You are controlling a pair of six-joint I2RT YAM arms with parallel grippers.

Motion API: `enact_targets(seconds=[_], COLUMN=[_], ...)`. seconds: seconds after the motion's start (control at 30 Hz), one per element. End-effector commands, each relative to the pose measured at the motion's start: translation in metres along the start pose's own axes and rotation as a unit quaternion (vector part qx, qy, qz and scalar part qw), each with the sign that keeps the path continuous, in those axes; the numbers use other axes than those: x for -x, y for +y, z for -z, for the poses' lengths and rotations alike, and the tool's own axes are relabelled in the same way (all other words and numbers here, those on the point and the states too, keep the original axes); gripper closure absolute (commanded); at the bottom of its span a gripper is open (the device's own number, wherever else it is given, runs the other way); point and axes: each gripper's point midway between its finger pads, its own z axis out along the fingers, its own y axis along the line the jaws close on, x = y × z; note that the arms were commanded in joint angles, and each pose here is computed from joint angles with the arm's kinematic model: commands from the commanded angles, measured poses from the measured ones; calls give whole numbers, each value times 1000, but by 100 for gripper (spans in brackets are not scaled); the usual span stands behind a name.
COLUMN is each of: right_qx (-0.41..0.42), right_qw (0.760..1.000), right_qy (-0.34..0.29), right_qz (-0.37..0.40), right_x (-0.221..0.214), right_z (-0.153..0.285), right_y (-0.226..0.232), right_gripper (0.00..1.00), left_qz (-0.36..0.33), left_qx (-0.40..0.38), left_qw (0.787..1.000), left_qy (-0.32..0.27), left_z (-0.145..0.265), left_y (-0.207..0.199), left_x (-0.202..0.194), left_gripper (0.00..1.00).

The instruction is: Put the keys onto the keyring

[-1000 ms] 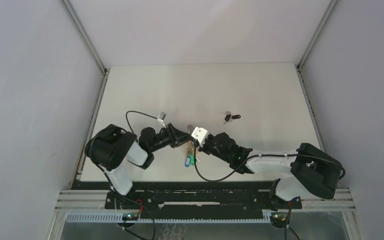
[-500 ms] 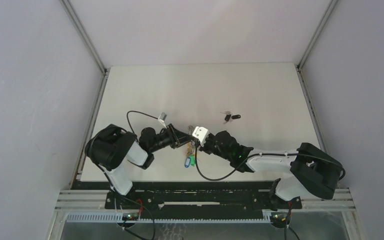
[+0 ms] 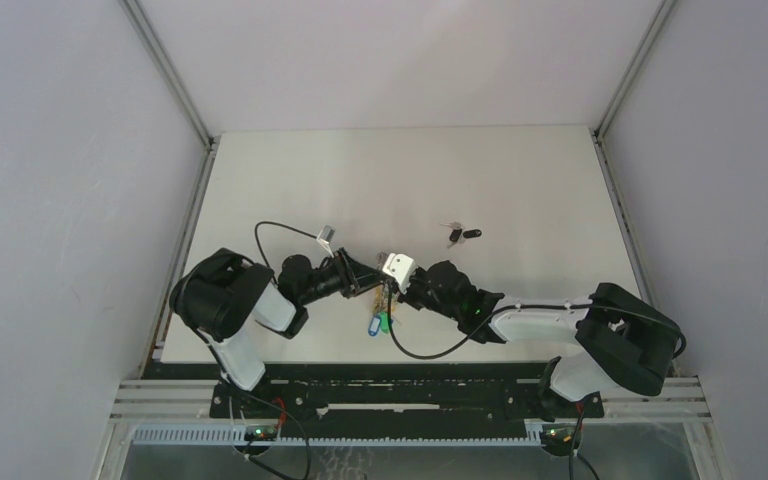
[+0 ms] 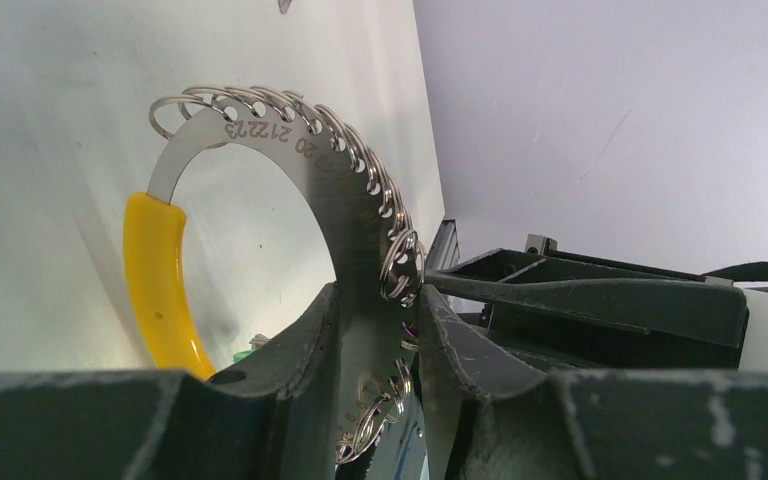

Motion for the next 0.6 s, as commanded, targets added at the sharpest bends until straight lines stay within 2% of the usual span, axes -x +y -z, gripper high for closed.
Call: enact_targets(seconds=[0.0, 0.23, 0.47, 0.57], right_qx=[-11, 20, 18, -31], right_qw=[999, 999, 998, 997], right_qy=[-33, -48, -63, -66], right_qz=[-9, -9, -16, -24], right_x=[27, 35, 44, 46], right_z=[-1, 3, 2, 3], right_y=[-9, 1, 1, -14], right_gripper=[84, 98, 99, 96], left_qz=[-12, -6, 0, 3], left_qx=[-33, -31, -26, -24], left_qw=[999, 1000, 1000, 1000], left_qy=[0, -3, -11, -16], left_z=[2, 2, 4, 5], left_y=[-17, -16, -15, -14], left_x=[0, 0, 2, 2], left_gripper=[93, 93, 93, 93])
